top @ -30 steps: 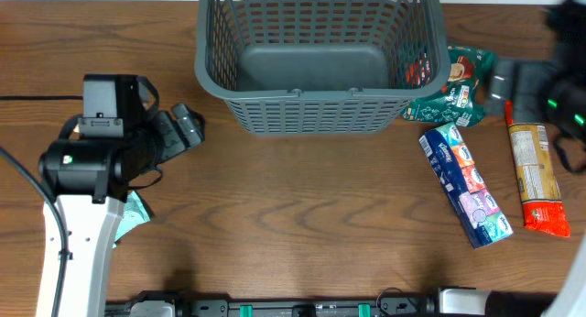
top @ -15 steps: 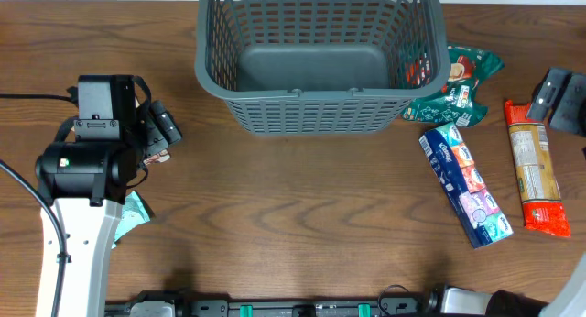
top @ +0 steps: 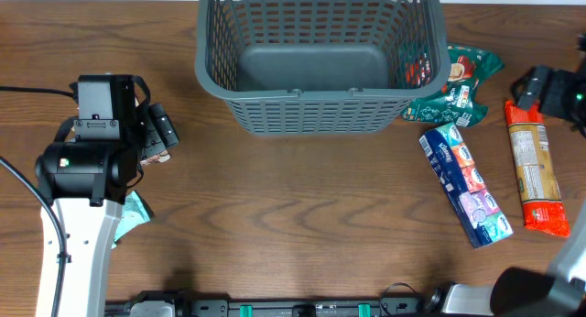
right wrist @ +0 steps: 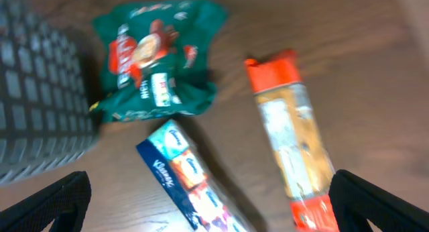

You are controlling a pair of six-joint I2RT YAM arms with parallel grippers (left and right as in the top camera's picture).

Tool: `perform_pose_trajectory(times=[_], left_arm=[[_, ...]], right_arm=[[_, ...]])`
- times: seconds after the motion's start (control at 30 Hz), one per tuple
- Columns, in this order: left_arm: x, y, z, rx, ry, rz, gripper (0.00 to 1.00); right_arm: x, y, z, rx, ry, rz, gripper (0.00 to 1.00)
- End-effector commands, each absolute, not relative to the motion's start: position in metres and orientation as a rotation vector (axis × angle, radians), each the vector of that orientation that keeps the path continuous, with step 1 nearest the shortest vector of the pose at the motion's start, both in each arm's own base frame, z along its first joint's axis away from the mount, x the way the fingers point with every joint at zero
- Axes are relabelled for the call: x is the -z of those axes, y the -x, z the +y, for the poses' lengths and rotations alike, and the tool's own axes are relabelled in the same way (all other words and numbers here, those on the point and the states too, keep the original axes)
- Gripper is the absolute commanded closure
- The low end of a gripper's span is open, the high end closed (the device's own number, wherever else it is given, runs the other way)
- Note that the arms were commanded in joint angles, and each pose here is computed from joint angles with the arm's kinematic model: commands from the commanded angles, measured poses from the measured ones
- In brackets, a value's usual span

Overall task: Pack container
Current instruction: 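Reach the right gripper to the green Nescafe bag and grasp it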

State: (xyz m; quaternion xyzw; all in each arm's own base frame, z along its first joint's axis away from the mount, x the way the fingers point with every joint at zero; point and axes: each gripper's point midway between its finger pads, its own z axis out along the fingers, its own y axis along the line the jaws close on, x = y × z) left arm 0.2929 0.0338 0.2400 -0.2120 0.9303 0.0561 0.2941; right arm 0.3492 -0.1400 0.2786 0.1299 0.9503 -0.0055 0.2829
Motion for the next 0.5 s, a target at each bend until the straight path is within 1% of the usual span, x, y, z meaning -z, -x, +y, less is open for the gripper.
perform_pose_trajectory(times=[0.0,0.23,0.47], left_arm=[[-0.245,-0.293,0.038,-0.195,0.506,2.476,0.02],[-0.242,-0.289,0.039,-0.211,0.474,2.503,0.01],[-0.242,-0.288,0.038,-0.211,0.475,2.506,0.01]], right_arm=[[-0.255,-0.372,-0.124,-0.137,-0.161,2.571,0.01],[-0.209,-0.405,-0.138,-0.179,-0.218,2.617,0.01],[-0.189,-0.431,-0.129,-0.194,-0.158,2.613,0.01]])
